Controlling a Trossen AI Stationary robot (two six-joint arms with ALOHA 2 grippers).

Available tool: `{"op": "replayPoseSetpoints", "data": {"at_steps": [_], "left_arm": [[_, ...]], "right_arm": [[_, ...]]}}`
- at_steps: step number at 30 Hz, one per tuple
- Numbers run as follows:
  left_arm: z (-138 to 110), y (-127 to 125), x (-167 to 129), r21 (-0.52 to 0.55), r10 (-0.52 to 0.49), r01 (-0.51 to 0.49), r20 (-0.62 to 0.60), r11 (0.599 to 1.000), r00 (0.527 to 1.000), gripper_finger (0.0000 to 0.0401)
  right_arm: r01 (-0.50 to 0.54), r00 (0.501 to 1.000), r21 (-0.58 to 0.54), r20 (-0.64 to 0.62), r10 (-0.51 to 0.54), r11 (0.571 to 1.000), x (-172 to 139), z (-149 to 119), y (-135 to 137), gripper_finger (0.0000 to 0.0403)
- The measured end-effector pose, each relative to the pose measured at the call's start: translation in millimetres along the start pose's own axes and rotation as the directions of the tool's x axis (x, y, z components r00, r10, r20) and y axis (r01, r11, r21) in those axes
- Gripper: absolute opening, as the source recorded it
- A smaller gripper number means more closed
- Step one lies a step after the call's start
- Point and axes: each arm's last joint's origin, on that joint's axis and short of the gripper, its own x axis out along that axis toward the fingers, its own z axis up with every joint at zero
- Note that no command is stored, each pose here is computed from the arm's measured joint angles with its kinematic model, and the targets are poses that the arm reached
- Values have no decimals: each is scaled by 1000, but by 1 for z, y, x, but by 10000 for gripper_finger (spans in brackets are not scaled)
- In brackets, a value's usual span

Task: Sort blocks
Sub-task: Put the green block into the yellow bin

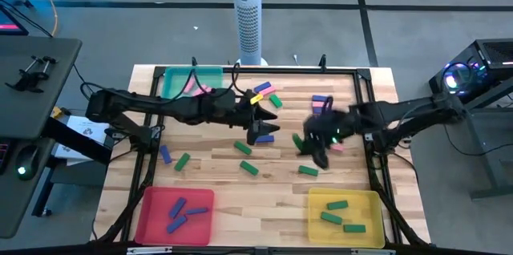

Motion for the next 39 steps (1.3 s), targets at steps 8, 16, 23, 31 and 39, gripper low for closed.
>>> {"op": "replayPoseSetpoints", "data": {"at_steps": [8, 16, 23, 31, 39], "left_arm": [[-10, 5, -6, -8, 70, -72, -129, 997, 989, 234], [-14, 8, -7, -6, 95, -98, -175, 995, 980, 234], [-16, 9, -7, 6, 109, -109, -196, 994, 975, 234], [-19, 13, -9, 13, 134, -134, -232, 991, 964, 234], [-21, 13, -19, -36, 164, -182, -290, 983, 943, 234]], "right_arm": [[-209, 852, -23, -496, 170, 978, 7, -82, 42, 68], [-283, 709, 219, -608, 358, 934, 37, -175, 69, 68], [-113, 629, 222, -738, 243, 968, 49, -208, 67, 68], [-53, 415, 193, -888, 197, 980, 78, -234, 64, 71], [-47, 334, 211, -918, 215, 976, 83, -233, 62, 135]]}}
